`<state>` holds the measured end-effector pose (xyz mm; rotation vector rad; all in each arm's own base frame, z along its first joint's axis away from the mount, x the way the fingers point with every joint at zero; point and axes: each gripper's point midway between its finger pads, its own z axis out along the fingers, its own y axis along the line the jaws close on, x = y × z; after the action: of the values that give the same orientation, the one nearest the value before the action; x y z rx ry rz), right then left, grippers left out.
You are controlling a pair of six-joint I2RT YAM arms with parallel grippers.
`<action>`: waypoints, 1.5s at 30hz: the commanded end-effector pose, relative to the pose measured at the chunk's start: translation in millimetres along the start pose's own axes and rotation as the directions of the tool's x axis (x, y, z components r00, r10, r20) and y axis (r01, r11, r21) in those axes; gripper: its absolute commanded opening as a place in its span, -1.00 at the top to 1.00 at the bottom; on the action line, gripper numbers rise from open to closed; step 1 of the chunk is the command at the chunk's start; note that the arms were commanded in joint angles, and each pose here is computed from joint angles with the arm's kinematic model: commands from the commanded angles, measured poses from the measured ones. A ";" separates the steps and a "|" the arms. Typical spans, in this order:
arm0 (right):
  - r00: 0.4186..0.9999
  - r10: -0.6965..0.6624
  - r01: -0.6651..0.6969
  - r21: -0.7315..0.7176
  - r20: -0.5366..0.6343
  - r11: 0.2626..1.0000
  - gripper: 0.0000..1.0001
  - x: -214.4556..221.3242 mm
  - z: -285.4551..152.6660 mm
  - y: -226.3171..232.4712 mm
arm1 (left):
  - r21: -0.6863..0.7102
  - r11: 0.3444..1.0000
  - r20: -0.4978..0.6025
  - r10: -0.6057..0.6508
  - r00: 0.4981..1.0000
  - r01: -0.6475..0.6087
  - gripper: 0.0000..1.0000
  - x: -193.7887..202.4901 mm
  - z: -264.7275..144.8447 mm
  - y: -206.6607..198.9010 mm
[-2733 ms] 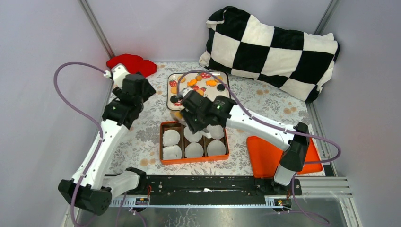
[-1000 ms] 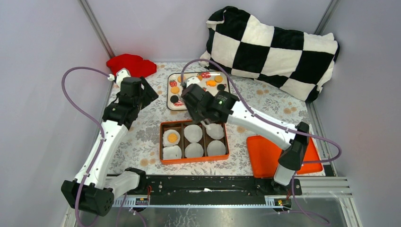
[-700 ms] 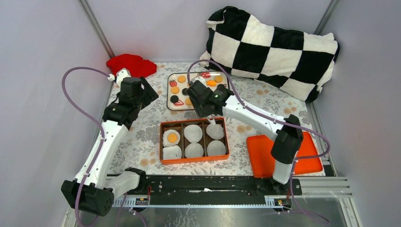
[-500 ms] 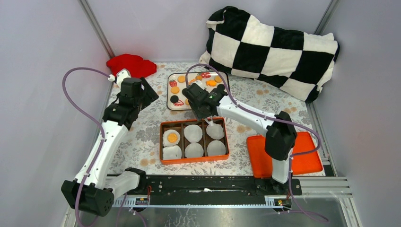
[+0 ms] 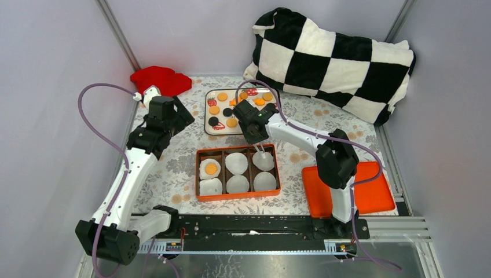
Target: Pack the cookies
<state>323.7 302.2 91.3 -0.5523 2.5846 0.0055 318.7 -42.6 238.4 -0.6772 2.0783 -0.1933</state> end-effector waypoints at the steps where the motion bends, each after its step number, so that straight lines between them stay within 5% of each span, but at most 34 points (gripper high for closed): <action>1: 0.999 0.021 -0.019 -0.055 0.034 0.998 0.39 -13.7 -5.6 8.6 | 0.016 1.000 0.023 0.009 1.000 -0.010 -0.70 -3.3 0.6 -0.5; 6: 0.996 0.041 -0.036 -0.063 0.077 0.997 0.97 -25.2 -33.8 3.0 | 0.030 1.000 0.021 0.002 1.000 -0.003 -0.70 -3.7 -1.0 -2.9; 14: 0.976 0.064 -0.037 -0.133 0.209 0.990 1.00 -30.5 -111.2 0.0 | 0.046 0.999 -0.004 -0.009 1.000 0.009 -0.70 0.1 3.5 -6.9; 19: 0.979 0.043 -0.017 -0.131 0.199 0.991 1.00 -11.5 -120.6 -1.8 | 0.062 0.998 -0.025 -0.016 1.000 0.018 -0.70 5.5 6.6 -10.3; 24: 0.986 0.025 0.001 -0.158 0.162 0.987 0.42 -4.9 -105.8 8.9 | 0.069 0.997 -0.029 -0.014 0.999 0.016 -0.70 6.1 6.9 -11.7; 29: 0.990 0.001 0.023 -0.165 0.143 0.986 0.20 -6.7 -86.5 19.1 | 0.069 0.998 -0.009 -0.010 1.000 0.010 -0.70 1.5 2.3 -10.4; 41: 0.995 -0.050 0.061 -0.146 0.083 0.987 0.08 -14.7 -37.5 39.4 | 0.063 0.998 0.001 0.003 1.000 -0.003 -0.71 1.0 0.5 -6.6; 45: 0.996 -0.053 0.060 -0.110 0.066 0.992 -0.10 -17.2 -22.9 39.9 | 0.056 0.998 0.003 0.004 1.000 -0.004 -0.72 1.7 0.9 -4.4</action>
<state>293.9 328.9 106.0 -0.6706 2.5703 0.1435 318.7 -53.1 234.6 -0.6542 2.0969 -0.2621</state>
